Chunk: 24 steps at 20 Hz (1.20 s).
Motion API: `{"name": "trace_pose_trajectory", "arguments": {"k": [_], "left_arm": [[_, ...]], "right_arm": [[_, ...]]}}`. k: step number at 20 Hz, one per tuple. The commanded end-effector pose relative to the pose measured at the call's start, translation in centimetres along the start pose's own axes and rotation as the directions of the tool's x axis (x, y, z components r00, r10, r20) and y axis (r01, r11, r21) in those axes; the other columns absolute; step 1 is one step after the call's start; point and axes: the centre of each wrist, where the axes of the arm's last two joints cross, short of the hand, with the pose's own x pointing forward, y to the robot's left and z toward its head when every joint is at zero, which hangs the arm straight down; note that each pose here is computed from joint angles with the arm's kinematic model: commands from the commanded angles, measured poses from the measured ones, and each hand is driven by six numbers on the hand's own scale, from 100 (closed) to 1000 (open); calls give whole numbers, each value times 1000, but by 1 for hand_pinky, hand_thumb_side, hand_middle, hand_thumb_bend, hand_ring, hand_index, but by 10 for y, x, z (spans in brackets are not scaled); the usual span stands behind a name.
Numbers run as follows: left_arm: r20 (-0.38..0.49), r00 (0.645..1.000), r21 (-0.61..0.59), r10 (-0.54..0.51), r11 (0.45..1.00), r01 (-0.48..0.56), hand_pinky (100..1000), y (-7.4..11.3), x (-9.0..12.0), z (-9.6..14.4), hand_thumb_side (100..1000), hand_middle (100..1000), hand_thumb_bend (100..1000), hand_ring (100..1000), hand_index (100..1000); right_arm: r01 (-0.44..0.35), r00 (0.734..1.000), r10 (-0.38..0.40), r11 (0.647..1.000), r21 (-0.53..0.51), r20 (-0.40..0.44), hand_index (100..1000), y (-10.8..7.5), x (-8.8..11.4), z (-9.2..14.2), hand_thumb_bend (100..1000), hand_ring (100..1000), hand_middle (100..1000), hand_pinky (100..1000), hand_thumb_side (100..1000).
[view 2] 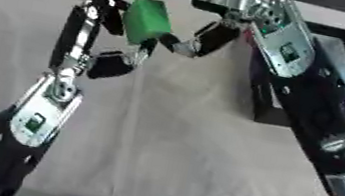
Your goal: Pick up the objects with one hand, pass them to the other hand, and then place them into the box on the other side of the table.
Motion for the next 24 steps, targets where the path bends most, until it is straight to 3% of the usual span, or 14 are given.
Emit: {"name": "trace_pose_trajectory", "arguments": {"k": [1,15,24], "left_arm": [[42,998,9,36,999,-36,465,-3,13,-5,184,329,100,411,506],[64,996,-17,55,998,-54,469,-7,14,-3,186,329,100,414,506],[55,997,-7,48,999,-48,468,-7,13,-3,187,382,100,415,519]], "right_arm": [[-62,997,60,997,45,38,955,-11,1,2,144,1000,893,1000,100],[-16,999,15,1000,10,44,867,-8,-1,-1,100,993,799,1000,100],[12,999,-12,1000,8,51,694,-6,-1,-1,100,920,626,1000,100]]}}
